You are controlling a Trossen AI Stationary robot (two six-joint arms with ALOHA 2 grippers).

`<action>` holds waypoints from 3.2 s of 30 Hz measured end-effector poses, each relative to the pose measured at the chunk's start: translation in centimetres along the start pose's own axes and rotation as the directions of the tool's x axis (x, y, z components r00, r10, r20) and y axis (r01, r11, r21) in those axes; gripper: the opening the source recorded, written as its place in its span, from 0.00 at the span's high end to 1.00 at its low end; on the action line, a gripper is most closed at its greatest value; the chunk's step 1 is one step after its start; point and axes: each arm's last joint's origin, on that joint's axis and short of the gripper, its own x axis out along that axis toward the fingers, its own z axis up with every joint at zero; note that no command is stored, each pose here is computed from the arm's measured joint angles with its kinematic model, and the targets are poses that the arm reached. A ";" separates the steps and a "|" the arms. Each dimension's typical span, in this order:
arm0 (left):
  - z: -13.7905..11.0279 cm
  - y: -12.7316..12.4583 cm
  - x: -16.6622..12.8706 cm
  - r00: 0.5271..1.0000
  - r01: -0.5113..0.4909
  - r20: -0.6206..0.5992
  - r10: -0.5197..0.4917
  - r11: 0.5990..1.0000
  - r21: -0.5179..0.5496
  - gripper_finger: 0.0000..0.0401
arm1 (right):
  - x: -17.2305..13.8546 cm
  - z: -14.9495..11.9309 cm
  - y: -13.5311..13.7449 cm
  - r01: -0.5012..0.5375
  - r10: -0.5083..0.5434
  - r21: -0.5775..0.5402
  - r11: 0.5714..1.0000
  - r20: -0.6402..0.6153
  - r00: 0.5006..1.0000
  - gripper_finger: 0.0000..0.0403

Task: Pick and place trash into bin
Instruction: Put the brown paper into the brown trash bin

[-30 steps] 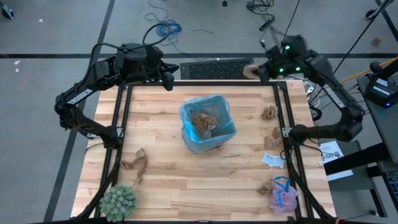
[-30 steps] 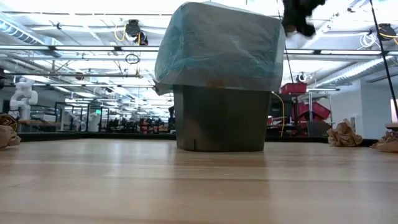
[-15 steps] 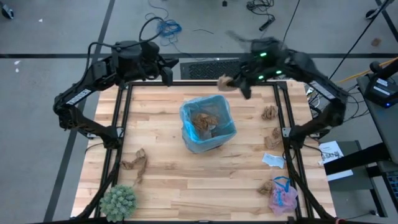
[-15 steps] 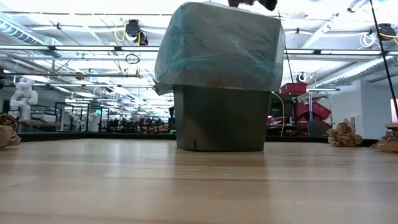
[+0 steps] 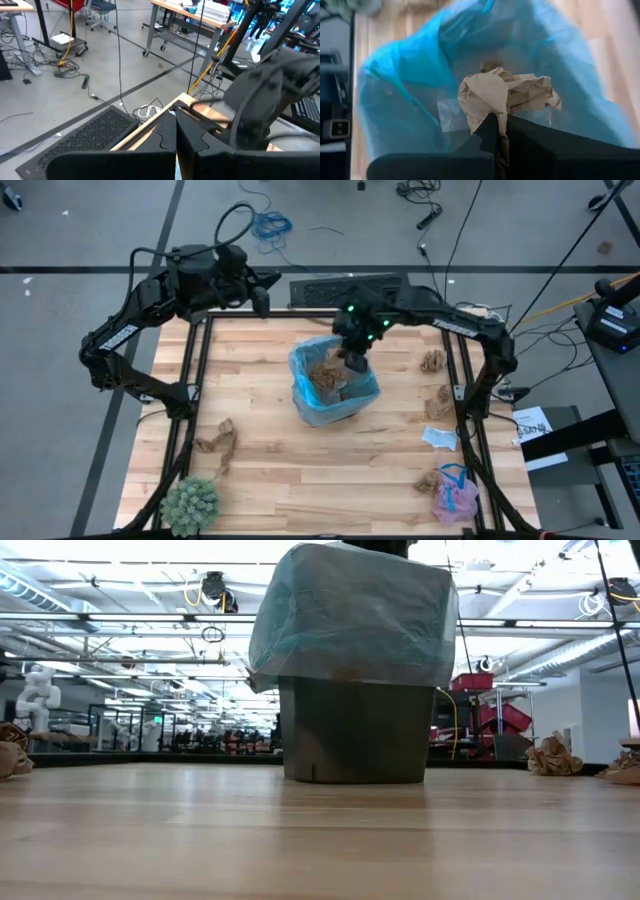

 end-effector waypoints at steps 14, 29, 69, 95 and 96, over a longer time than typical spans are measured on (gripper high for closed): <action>0.0 0.0 -0.1 1.000 -0.001 -0.004 0.001 1.000 0.025 1.00 | 8.0 0.4 -1.5 0.034 -0.044 -0.054 0.998 -0.195 0.980 0.88; -0.1 0.0 -0.1 1.000 -0.002 -0.007 0.002 1.000 0.028 1.00 | 7.3 0.4 -0.6 -0.018 0.009 -0.049 0.999 -0.185 0.983 0.56; -0.1 0.0 -0.2 1.000 0.014 -0.012 -0.014 0.999 0.044 1.00 | -16.4 -4.1 -2.8 0.549 -0.616 0.421 0.723 0.031 0.787 0.93; -0.1 0.0 -0.2 1.000 0.023 -0.019 -0.023 0.999 0.045 1.00 | -4.3 -21.1 -11.3 0.668 -0.346 0.662 0.340 -0.573 0.743 0.50; -0.1 0.0 -0.2 1.000 0.023 -0.019 -0.022 0.999 0.045 1.00 | -3.9 -21.5 -11.4 0.672 -0.337 0.660 0.336 -0.582 0.740 0.49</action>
